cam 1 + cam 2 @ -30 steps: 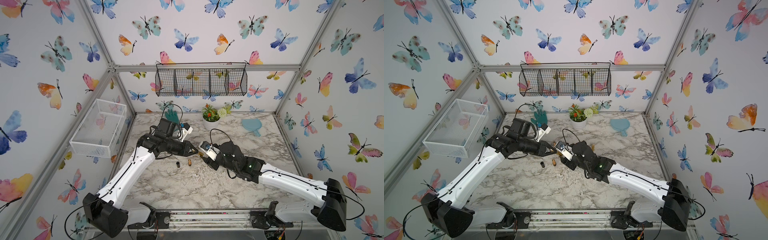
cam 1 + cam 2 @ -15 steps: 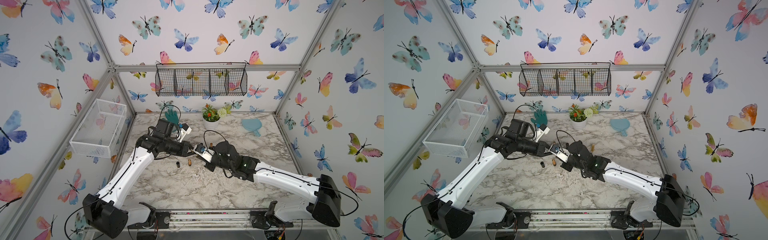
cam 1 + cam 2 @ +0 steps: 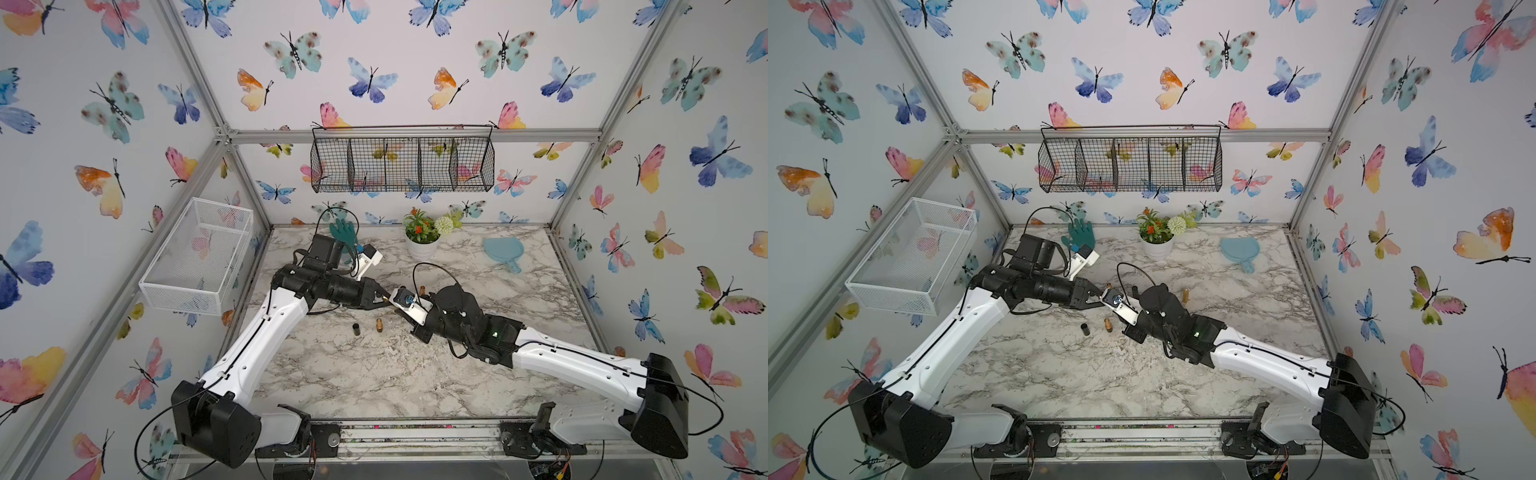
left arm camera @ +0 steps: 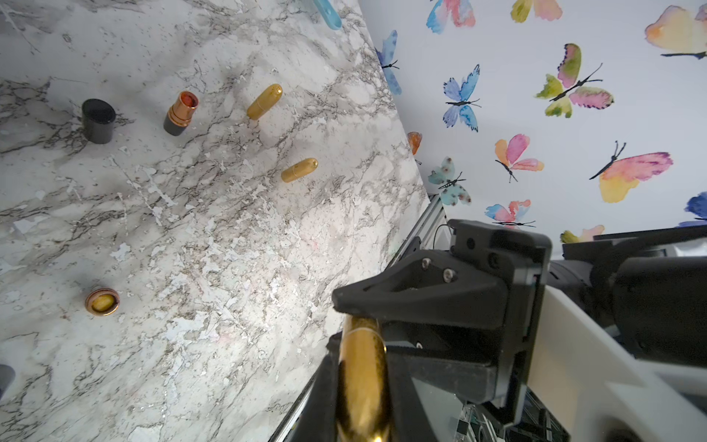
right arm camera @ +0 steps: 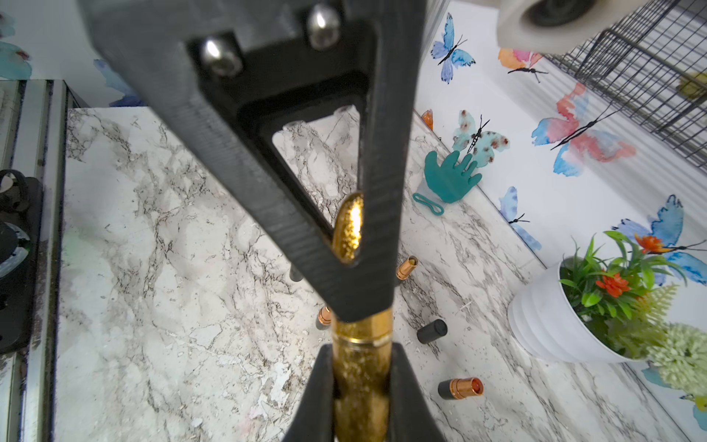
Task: Open the lipstick cap
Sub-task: Open the cover of the lipstick, then place the cover at the center of the board.
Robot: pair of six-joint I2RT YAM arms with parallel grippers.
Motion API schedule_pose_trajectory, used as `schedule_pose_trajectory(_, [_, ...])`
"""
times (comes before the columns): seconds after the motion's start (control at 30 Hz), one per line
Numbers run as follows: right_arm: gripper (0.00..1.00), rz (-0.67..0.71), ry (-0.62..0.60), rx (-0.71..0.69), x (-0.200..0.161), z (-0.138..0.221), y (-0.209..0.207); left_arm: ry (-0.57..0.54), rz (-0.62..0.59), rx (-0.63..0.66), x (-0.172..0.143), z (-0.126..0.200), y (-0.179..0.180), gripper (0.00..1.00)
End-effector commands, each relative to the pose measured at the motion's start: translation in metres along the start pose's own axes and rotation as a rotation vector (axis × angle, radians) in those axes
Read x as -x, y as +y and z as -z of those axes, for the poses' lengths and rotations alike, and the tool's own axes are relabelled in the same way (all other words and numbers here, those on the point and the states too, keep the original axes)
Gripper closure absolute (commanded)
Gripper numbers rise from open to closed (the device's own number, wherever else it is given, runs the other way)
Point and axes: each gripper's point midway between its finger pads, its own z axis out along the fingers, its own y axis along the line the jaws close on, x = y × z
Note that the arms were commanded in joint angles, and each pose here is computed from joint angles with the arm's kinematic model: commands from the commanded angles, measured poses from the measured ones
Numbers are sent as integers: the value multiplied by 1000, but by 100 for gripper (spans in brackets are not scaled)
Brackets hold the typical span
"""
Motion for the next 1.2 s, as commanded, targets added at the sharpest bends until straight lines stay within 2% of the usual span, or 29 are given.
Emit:
schedule_pose_trajectory(0.0, [98, -22, 164, -114, -47, 13, -20, -92, 66, 153, 18, 27, 39, 100])
schedule_pose_trajectory(0.17, [98, -21, 202, -136, -59, 16, -22, -156, 87, 169, 28, 42, 45, 100])
schedule_pose_trajectory(0.3, [98, -34, 179, -164, -52, 23, -28, -165, 87, 160, 32, 32, 46, 100])
schedule_pose_trajectory(0.43, [98, -63, 132, -217, -36, 40, -41, -144, 65, 317, 30, -4, 65, 97])
schedule_pose_trajectory(0.57, [98, -87, 68, -262, -19, 65, -52, -108, 9, 539, 23, -40, 91, 97])
schedule_pose_trajectory(0.63, [98, -100, 37, -283, -13, 76, -57, -87, -22, 593, 16, -60, 100, 97])
schedule_pose_trajectory(0.73, [98, -110, 8, -307, -10, 87, -62, -31, -43, 652, 2, -90, 118, 97])
schedule_pose_trajectory(0.93, [98, -109, 56, -304, -20, 83, -60, 95, -93, 728, -21, -141, 146, 95])
schedule_pose_trajectory(1.17, [98, -110, 60, -299, -24, 79, -58, 177, -123, 775, -42, -167, 164, 91])
